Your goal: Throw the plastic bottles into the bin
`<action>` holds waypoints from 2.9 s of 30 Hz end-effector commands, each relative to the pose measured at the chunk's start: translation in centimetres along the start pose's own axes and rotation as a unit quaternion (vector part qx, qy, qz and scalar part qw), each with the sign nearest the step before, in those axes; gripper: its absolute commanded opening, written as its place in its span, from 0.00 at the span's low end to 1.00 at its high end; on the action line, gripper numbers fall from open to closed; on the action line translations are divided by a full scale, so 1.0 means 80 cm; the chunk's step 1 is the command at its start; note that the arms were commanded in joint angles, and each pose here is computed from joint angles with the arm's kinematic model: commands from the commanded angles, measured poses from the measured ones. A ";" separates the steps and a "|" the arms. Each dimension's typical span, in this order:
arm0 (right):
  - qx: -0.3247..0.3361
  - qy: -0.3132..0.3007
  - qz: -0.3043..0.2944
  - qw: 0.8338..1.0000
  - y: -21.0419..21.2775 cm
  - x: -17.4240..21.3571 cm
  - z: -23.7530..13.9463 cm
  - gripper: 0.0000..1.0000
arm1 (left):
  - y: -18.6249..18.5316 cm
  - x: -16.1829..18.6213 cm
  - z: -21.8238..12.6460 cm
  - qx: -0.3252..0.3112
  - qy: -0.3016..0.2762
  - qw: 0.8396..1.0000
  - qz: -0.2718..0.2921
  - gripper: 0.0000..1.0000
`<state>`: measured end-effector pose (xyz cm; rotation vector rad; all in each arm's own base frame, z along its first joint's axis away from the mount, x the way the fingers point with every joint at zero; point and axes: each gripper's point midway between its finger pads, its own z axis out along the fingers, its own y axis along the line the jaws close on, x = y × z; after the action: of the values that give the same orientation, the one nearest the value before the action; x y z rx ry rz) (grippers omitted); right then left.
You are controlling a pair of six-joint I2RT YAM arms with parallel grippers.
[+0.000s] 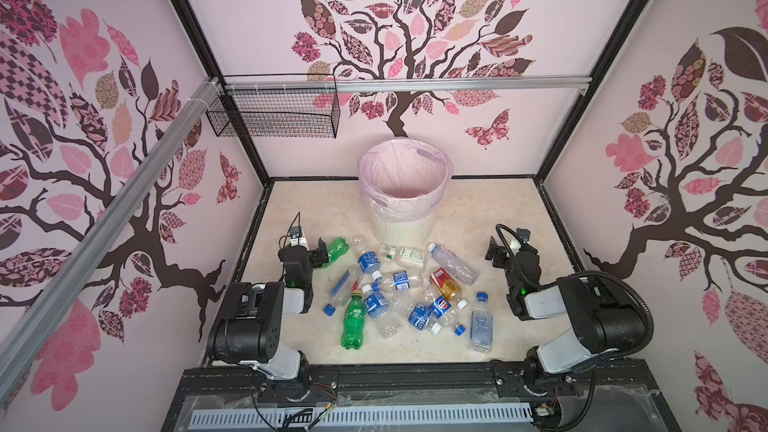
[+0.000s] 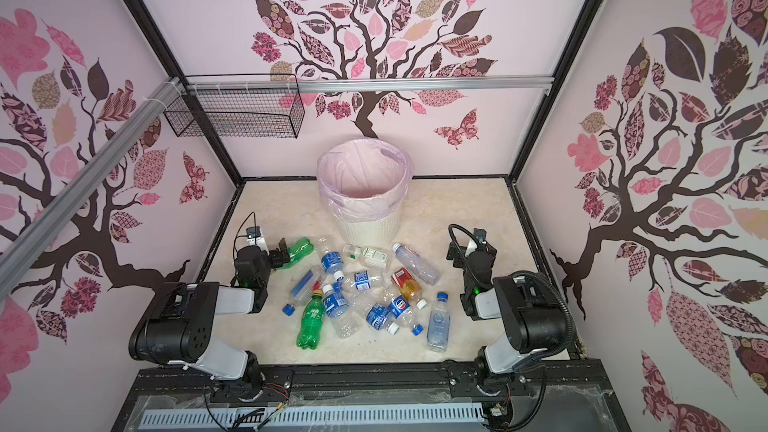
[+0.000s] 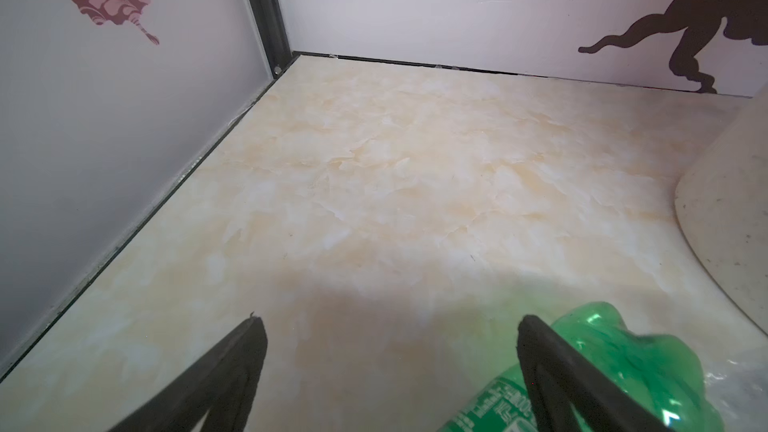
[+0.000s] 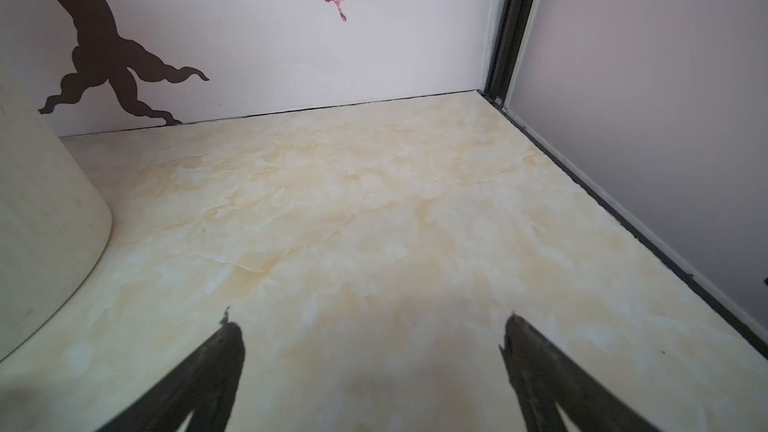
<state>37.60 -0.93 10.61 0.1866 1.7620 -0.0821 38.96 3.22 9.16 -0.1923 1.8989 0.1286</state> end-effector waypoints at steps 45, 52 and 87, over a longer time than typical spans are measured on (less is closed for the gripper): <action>0.013 0.016 -0.002 1.000 0.000 -0.046 0.012 1.00 | 0.012 -0.055 -0.009 -0.045 -0.008 0.999 0.003 0.98; 0.025 0.075 0.013 0.997 0.004 -0.084 0.007 1.00 | -0.025 -0.104 -0.035 -0.058 0.020 0.998 0.031 0.98; -0.248 0.477 -0.132 0.833 0.198 0.052 -0.106 0.83 | -0.083 -0.161 -0.224 0.185 0.081 0.979 0.030 0.98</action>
<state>30.38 16.50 9.26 -0.4463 2.7275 0.3849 28.71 -5.74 26.52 0.0958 2.0655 -0.1961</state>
